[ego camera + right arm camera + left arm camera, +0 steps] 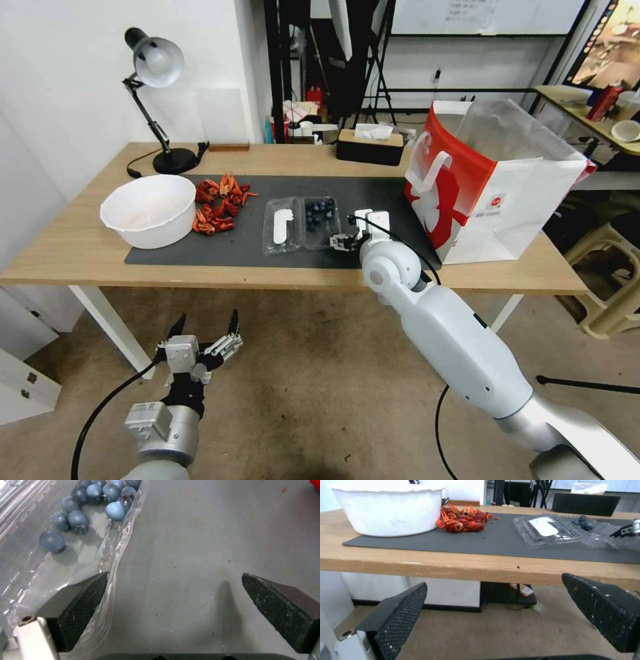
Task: Close the takeout container lid, then place the container into the takeout bag.
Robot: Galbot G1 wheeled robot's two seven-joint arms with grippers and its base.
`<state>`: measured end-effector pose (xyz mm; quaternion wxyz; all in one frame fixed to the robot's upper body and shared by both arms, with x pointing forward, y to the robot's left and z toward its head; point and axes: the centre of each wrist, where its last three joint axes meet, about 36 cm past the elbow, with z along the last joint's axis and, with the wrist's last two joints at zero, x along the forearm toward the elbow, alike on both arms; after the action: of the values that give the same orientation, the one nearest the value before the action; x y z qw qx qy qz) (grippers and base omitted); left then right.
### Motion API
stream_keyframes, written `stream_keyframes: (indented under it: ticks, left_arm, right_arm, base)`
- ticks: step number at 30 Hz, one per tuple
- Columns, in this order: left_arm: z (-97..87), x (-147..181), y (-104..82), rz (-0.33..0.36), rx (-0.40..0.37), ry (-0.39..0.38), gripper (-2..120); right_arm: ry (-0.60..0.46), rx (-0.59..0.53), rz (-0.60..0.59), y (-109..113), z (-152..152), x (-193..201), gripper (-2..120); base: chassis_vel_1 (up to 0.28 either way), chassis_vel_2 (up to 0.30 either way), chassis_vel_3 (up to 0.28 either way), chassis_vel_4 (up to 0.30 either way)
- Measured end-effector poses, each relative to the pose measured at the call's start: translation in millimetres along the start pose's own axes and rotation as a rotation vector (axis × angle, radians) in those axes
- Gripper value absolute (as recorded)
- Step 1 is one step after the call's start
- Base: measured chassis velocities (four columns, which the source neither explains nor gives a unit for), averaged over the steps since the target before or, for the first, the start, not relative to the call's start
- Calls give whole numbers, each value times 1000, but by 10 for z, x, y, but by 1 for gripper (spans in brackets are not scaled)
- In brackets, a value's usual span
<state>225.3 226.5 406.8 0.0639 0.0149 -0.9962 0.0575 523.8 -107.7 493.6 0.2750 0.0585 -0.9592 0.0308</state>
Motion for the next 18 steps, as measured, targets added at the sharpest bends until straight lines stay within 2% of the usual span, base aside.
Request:
stream_keyframes:
  ticks: [9,12,14,16,18]
  left_arm:
    - [-19,0,-2,3,2,-8,100]
    - [-43,6,-4,3,5,-16,100]
    - [-45,7,-5,3,5,-17,100]
    - [-47,10,-8,6,8,-21,100]
    - [-47,11,-9,6,9,-22,100]
  right_arm:
    - [-22,-8,-10,-8,-49,36,100]
    - [-85,12,-30,-19,-130,147,100]
    - [-91,15,-33,-22,-134,160,100]
    - [-171,35,-59,-66,-109,264,100]
    - [-196,41,-65,-80,-88,287,100]
  base:
    - [0,0,0,0]
    - [0,0,0,0]
    - [0,0,0,0]
    - [0,0,0,0]
    - [0,0,0,0]
